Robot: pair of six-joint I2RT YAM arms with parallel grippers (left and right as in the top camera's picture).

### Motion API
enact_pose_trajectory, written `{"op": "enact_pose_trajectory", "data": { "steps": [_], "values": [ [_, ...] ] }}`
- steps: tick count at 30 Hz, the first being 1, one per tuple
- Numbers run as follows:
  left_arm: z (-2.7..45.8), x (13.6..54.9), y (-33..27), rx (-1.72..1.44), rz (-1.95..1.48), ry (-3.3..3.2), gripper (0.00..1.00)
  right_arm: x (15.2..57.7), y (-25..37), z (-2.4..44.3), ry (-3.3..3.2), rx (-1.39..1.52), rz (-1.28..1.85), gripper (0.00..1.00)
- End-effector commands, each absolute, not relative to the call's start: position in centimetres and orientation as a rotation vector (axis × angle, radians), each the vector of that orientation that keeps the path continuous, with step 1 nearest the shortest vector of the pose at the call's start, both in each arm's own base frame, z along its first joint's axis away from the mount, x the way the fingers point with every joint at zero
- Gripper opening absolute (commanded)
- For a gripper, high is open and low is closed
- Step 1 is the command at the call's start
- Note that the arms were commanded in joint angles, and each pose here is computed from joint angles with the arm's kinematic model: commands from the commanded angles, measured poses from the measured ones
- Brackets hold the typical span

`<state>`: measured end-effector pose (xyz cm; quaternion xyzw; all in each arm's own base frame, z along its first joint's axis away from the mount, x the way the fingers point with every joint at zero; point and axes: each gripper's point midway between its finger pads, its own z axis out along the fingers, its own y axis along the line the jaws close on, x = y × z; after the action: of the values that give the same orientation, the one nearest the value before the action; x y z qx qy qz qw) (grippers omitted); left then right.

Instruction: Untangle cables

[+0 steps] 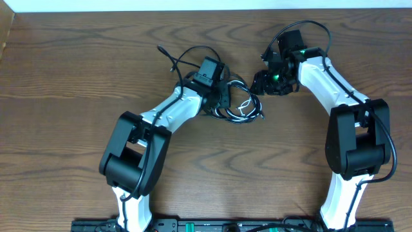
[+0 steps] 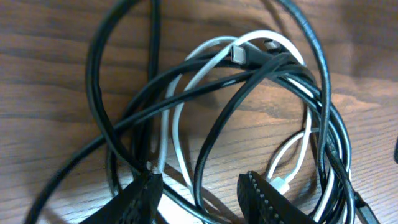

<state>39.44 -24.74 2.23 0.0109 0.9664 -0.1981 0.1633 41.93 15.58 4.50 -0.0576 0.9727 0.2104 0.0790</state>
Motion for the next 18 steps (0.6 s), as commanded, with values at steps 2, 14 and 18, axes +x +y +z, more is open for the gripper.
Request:
{"op": "enact_pose_trajectory", "data": {
  "steps": [2, 14, 18],
  "values": [
    [1.3, 39.5, -25.3, 0.056, -0.524, 2.758, 0.45, 42.0, 15.8, 6.0, 2.872, -0.211, 0.631, 0.56],
    [-0.5, 40.6, -25.6, 0.027, -0.405, 2.706, 0.45, 42.0, 15.7, 6.0, 2.875, -0.214, 0.625, 0.57],
    [-0.6, 40.8, -25.9, 0.038, -0.362, 2.681, 0.35, 42.1, 15.4, 5.9, 2.878, -0.21, 0.602, 0.57]
  ]
}}
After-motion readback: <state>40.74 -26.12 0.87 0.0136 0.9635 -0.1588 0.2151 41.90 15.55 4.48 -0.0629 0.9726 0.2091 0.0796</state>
